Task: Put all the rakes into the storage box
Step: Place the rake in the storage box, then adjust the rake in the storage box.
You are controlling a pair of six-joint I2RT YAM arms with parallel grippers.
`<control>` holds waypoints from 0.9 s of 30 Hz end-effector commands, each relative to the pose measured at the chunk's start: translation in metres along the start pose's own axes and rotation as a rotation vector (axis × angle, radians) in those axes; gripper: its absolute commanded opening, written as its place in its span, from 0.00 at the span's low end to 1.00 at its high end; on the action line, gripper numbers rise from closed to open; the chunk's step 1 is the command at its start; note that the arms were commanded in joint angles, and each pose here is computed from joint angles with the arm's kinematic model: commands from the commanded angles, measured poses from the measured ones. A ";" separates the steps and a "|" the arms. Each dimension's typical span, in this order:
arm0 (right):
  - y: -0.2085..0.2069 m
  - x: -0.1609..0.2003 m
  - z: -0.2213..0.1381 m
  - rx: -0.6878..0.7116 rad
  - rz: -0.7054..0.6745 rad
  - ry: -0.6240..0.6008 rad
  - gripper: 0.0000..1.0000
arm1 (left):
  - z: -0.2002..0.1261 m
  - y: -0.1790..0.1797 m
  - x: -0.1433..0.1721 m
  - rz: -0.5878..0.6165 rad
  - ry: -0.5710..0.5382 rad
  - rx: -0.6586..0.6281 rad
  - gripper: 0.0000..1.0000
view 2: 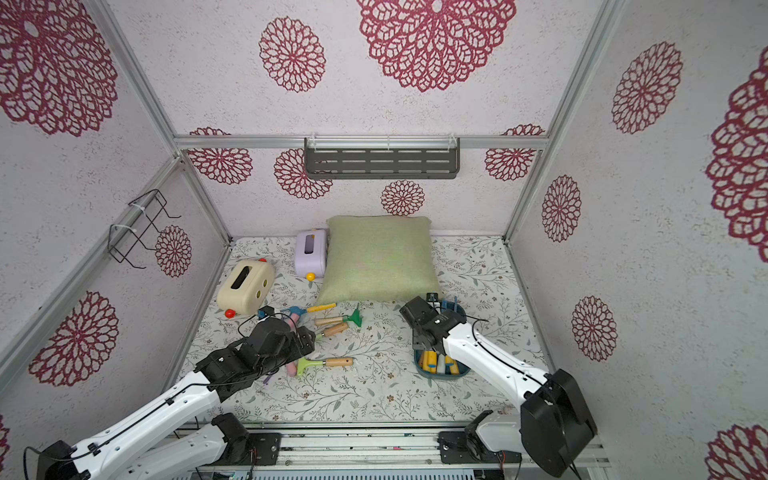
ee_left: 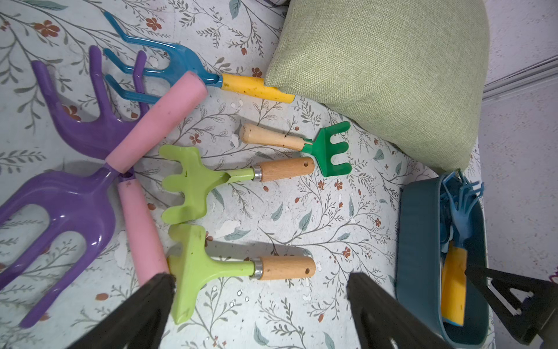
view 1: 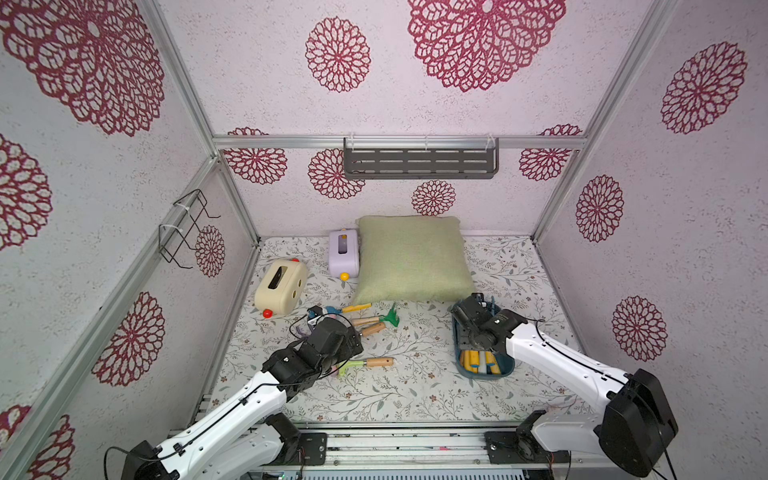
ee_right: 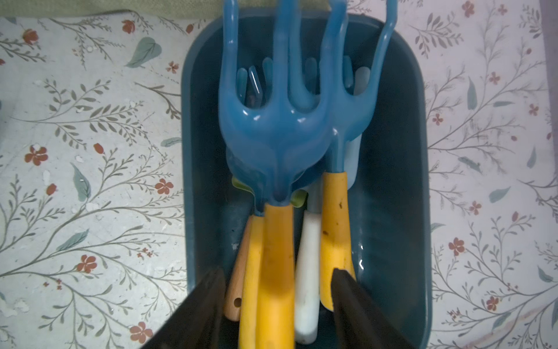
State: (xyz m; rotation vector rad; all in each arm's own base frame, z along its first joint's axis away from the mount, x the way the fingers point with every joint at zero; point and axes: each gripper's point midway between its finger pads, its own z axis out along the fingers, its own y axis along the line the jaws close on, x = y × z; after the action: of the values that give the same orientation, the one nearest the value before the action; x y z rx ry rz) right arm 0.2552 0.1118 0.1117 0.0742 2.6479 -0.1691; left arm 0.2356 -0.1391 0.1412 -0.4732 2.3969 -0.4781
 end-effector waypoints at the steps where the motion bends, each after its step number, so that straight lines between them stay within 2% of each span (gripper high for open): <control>1: -0.020 -0.018 -0.011 0.036 0.056 -0.068 0.76 | -0.003 -0.007 -0.008 0.000 -0.017 0.021 0.97; 6: -0.044 -0.028 -0.008 0.039 0.131 -0.104 0.75 | -0.002 -0.008 -0.008 0.001 -0.016 0.023 0.97; 11: -0.049 -0.036 0.001 -0.054 0.159 -0.130 0.63 | -0.002 -0.007 -0.007 0.000 -0.015 0.023 0.97; 15: -0.050 -0.028 0.021 -0.074 0.158 -0.065 0.52 | -0.002 -0.005 -0.006 -0.006 -0.021 0.024 0.97; 20: -0.039 -0.009 0.043 -0.108 0.178 0.016 0.51 | 0.000 -0.003 -0.004 -0.009 -0.018 0.023 0.97; 22: -0.037 -0.001 0.051 -0.105 0.186 0.048 0.46 | 0.001 -0.003 -0.004 -0.009 -0.018 0.025 0.97; 27: -0.038 0.014 0.059 -0.103 0.217 0.073 0.43 | 0.003 -0.004 -0.003 -0.004 -0.011 0.027 0.97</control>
State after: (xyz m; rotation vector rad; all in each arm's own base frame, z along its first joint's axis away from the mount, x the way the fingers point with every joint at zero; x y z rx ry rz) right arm 0.2646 0.0624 0.0553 0.2964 2.7172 -0.0097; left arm 0.2375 -0.1420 0.1435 -0.4720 2.3851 -0.5005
